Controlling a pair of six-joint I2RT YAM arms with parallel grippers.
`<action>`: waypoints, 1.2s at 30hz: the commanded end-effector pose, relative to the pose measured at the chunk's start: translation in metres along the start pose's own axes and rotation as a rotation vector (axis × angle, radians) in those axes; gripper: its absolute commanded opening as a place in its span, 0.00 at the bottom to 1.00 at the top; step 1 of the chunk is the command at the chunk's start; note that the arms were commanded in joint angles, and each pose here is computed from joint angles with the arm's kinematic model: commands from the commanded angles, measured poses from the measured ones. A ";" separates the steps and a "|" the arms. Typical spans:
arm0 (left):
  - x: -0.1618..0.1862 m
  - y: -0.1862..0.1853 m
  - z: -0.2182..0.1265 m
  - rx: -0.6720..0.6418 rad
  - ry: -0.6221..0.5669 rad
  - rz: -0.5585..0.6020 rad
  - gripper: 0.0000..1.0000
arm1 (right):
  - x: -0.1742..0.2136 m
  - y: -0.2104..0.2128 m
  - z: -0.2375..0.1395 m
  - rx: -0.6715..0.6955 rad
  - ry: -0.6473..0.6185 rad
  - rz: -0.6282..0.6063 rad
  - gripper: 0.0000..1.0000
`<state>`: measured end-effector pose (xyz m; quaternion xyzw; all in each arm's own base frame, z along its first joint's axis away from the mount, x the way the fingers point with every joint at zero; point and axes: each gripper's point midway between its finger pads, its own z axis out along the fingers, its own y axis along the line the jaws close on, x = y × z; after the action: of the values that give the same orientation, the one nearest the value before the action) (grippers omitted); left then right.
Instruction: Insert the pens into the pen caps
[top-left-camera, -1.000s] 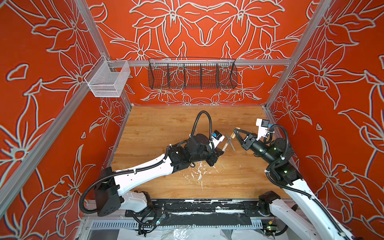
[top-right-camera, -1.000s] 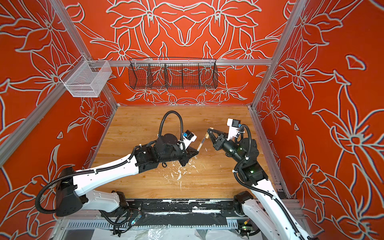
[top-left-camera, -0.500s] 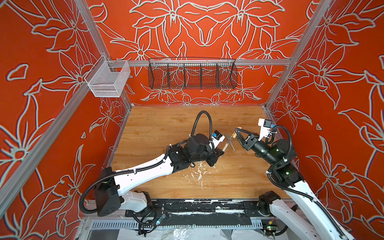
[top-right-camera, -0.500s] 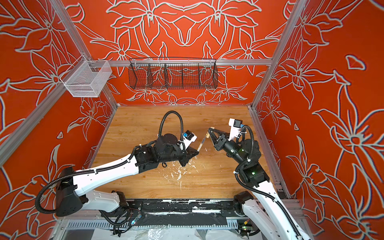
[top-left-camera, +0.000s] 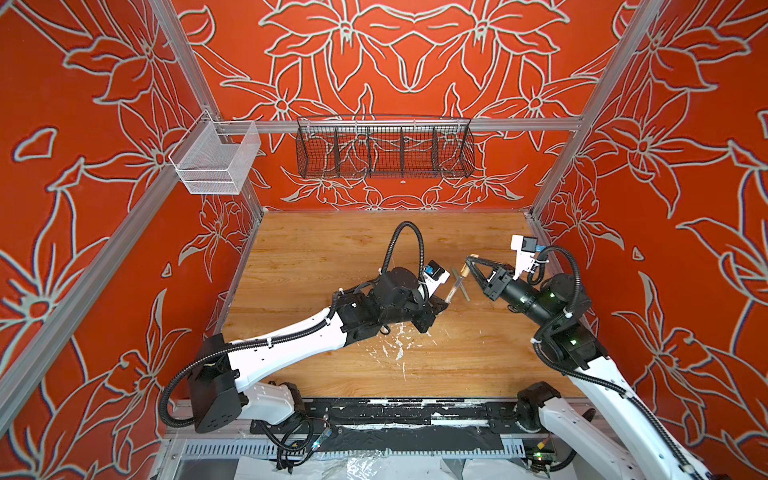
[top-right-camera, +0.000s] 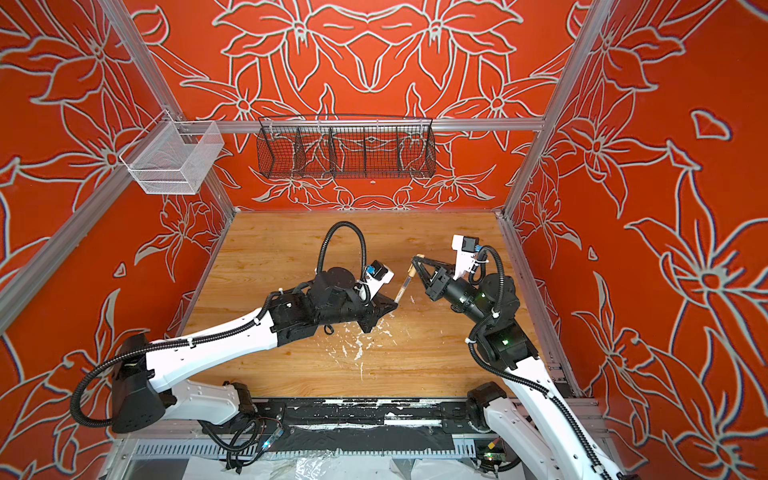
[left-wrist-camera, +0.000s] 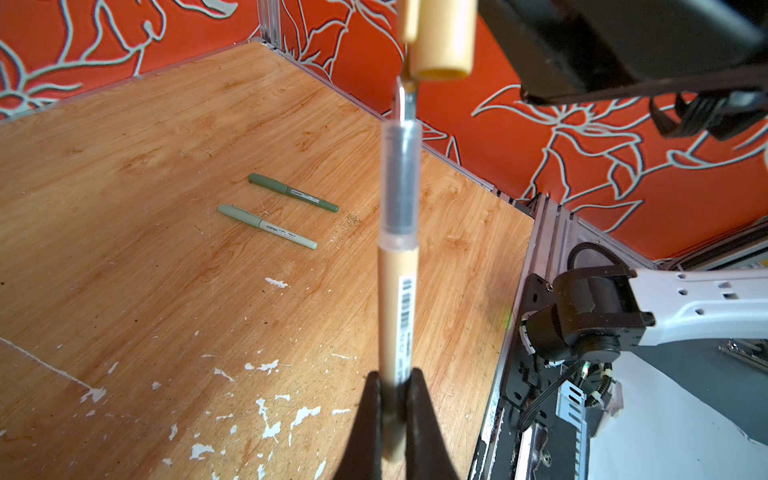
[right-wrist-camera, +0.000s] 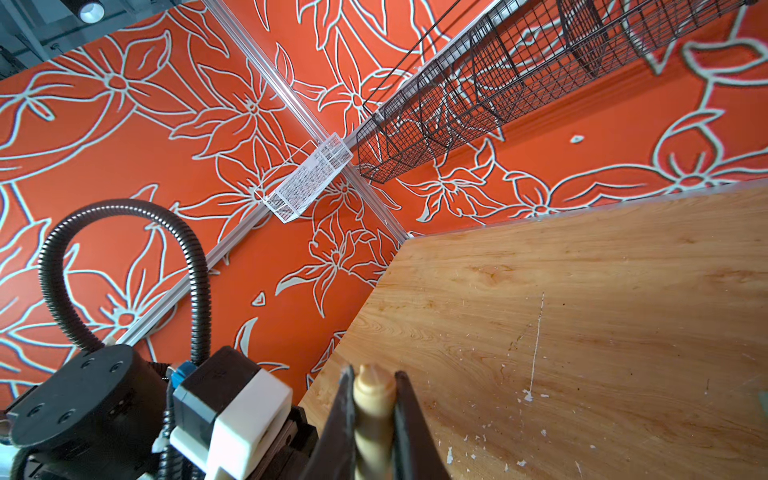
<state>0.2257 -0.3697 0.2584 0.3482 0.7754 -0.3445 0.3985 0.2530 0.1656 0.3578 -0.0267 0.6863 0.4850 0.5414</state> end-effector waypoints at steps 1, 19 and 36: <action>-0.018 -0.005 -0.007 0.015 -0.047 0.019 0.00 | 0.003 0.001 -0.003 -0.006 0.004 -0.007 0.00; -0.017 -0.005 -0.010 0.015 -0.048 0.021 0.00 | -0.011 0.001 0.000 0.004 -0.056 -0.014 0.00; -0.019 -0.004 -0.010 0.010 -0.053 0.021 0.00 | -0.002 0.004 -0.004 -0.014 -0.021 0.000 0.00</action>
<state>0.2257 -0.3695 0.2590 0.3480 0.7751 -0.3447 0.3992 0.2543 0.1592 0.3594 -0.0145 0.6806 0.4762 0.5566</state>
